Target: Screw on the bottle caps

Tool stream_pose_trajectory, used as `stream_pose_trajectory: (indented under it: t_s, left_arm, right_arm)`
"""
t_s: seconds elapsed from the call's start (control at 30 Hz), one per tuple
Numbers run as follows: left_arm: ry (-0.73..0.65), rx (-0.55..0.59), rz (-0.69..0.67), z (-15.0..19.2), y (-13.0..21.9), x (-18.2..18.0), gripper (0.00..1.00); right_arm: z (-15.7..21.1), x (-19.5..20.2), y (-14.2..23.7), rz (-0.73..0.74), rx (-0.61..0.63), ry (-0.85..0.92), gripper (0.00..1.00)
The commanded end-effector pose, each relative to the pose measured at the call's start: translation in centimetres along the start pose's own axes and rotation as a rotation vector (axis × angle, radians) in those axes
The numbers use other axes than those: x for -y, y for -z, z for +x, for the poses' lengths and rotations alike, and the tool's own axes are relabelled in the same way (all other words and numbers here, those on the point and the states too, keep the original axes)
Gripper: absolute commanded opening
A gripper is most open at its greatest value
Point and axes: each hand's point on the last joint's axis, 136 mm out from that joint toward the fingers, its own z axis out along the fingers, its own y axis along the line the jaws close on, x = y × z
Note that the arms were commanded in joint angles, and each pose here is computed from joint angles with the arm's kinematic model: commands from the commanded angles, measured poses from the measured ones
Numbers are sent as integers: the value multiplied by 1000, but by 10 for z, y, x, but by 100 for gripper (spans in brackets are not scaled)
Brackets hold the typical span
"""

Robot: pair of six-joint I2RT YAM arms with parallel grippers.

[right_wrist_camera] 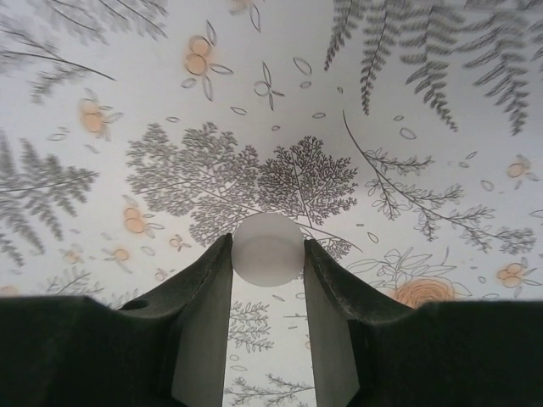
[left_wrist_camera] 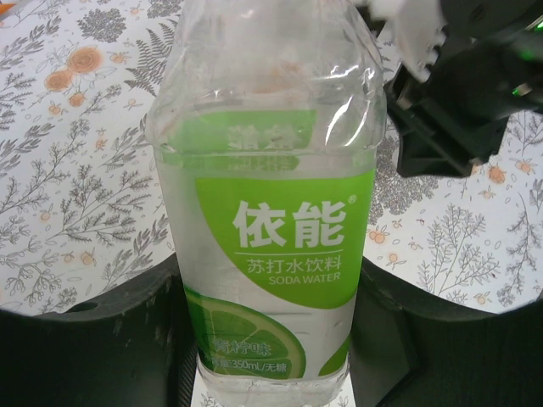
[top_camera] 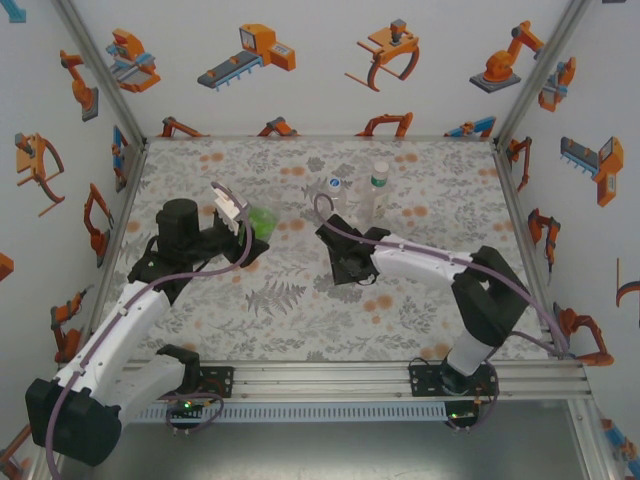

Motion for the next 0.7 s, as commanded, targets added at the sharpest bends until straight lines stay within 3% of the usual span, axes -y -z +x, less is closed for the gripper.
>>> stream_pose_trajectory:
  t_s: [0.0, 0.37, 0.67]
  left_arm:
    - [-43, 15, 14, -11, 3, 5, 0]
    - [-210, -8, -4, -1, 1, 24, 0]
    - [-385, 17, -24, -6, 17, 35, 0]
  right_arm:
    - [-27, -4, 33, -38, 141, 33, 17]
    - [-72, -14, 134, -184, 446, 182, 12]
    - [-82, 10, 187, -100, 584, 296, 9]
